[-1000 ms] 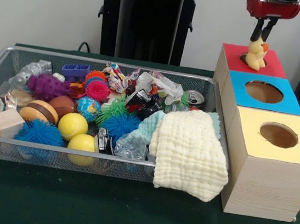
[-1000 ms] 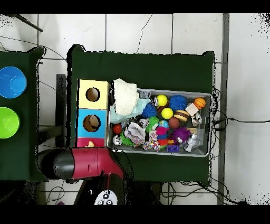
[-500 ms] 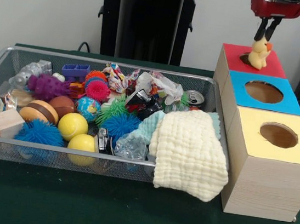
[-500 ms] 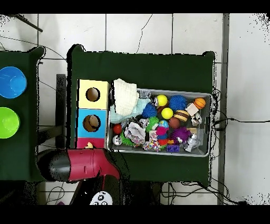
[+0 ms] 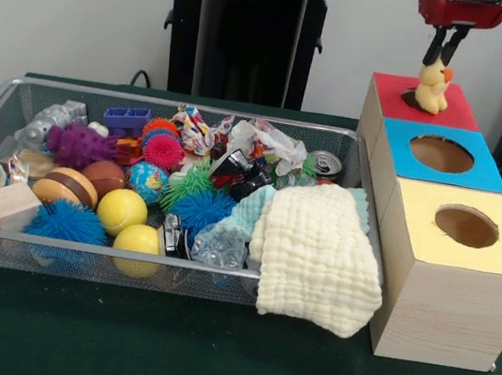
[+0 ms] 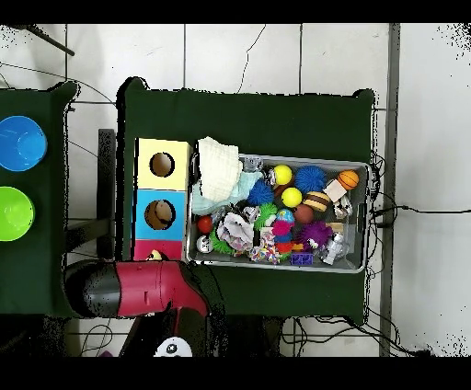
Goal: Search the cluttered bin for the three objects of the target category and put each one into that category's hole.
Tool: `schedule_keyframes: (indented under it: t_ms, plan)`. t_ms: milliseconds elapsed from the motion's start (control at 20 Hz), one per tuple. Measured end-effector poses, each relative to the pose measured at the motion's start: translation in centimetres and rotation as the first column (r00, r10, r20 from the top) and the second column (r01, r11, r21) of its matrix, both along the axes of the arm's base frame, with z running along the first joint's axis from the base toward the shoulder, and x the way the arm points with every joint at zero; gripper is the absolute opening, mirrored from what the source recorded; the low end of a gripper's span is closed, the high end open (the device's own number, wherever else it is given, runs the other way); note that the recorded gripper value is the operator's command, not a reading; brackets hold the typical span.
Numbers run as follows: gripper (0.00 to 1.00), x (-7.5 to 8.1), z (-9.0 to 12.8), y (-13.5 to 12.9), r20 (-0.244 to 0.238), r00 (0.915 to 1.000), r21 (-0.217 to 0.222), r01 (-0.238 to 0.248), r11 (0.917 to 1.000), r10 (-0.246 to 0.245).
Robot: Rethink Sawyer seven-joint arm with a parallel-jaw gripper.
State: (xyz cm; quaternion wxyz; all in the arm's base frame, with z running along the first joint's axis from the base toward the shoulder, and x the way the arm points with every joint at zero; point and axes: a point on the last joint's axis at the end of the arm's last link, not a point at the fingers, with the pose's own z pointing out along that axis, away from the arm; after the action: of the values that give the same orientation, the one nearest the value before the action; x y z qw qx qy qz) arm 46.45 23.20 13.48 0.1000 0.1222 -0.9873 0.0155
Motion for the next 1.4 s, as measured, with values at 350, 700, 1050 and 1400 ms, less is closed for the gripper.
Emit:
schedule_keyframes:
  t_ms: [350,700,1050,1400]
  plan:
    - [0.0,-0.71,0.14,-0.56,-0.064,0.9979,-0.033,0.006,0.9994,-0.008]
    - [0.0,-0.79,0.4,-0.63,-0.078,0.9969,-0.057,0.002,0.9984,-0.007]
    - [0.0,-0.7,0.38,-0.6,-0.076,0.9971,-0.06,0.001,0.9982,-0.005]
    - [0.0,-0.6,-0.38,-0.17,-0.063,0.998,-0.062,-0.011,0.998,0.007]
